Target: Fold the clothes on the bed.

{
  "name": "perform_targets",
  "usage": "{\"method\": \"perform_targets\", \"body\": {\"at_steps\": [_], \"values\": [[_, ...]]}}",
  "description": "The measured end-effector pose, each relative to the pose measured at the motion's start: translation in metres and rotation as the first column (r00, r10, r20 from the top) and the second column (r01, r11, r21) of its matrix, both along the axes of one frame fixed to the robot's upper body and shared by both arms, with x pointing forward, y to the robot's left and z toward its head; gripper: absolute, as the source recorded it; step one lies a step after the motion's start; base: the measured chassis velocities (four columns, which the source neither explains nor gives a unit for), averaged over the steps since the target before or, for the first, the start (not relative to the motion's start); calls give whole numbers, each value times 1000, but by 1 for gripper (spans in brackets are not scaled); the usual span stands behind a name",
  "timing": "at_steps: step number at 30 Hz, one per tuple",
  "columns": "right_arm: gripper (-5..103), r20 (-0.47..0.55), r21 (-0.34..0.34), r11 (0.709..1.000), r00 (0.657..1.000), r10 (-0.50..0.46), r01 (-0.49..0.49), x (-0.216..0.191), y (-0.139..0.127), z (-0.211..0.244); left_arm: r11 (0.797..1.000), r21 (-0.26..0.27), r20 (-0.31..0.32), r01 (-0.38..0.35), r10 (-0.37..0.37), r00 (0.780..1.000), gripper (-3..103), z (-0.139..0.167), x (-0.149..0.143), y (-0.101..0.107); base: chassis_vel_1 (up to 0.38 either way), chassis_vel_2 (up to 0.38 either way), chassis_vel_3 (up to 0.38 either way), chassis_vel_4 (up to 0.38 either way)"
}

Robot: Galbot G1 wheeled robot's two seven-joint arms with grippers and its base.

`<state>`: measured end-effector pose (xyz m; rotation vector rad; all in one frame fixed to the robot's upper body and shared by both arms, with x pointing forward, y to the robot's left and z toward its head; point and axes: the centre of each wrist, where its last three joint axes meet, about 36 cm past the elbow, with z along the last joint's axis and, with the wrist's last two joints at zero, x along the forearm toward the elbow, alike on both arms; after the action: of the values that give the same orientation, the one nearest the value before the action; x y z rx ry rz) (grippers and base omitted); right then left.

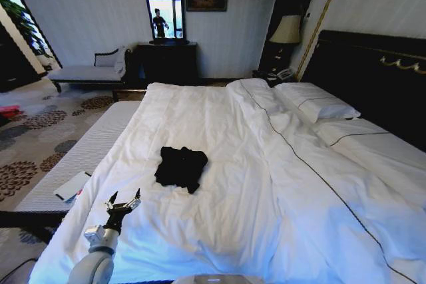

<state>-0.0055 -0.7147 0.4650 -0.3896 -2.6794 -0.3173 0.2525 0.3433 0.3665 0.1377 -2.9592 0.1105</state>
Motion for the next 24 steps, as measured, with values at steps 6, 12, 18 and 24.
{"method": "perform_targets", "body": {"at_steps": [6, 12, 18, 24], "values": [[0, -5, 20, 993, 994, -112, 112, -36, 0, -25, 1000, -3, 7, 9, -9, 1000, 100, 3, 1, -6, 0, 0, 0, 0], [0, -42, 38, 985, 985, -167, 169, -69, 3, -51, 1000, 0, -3, 15, -15, 1000, 100, 2, -3, -11, 0, 0, 0, 0], [0, -69, 50, 982, 981, -181, 184, -78, 9, -72, 1000, 8, -1, 15, -15, 1000, 100, 6, -6, -11, 0, 0, 0, 0], [0, -98, 57, 975, 973, -211, 217, -94, 16, -91, 1000, 7, -3, 16, -16, 1000, 100, 5, -4, -13, 0, 0, 0, 0]]}}
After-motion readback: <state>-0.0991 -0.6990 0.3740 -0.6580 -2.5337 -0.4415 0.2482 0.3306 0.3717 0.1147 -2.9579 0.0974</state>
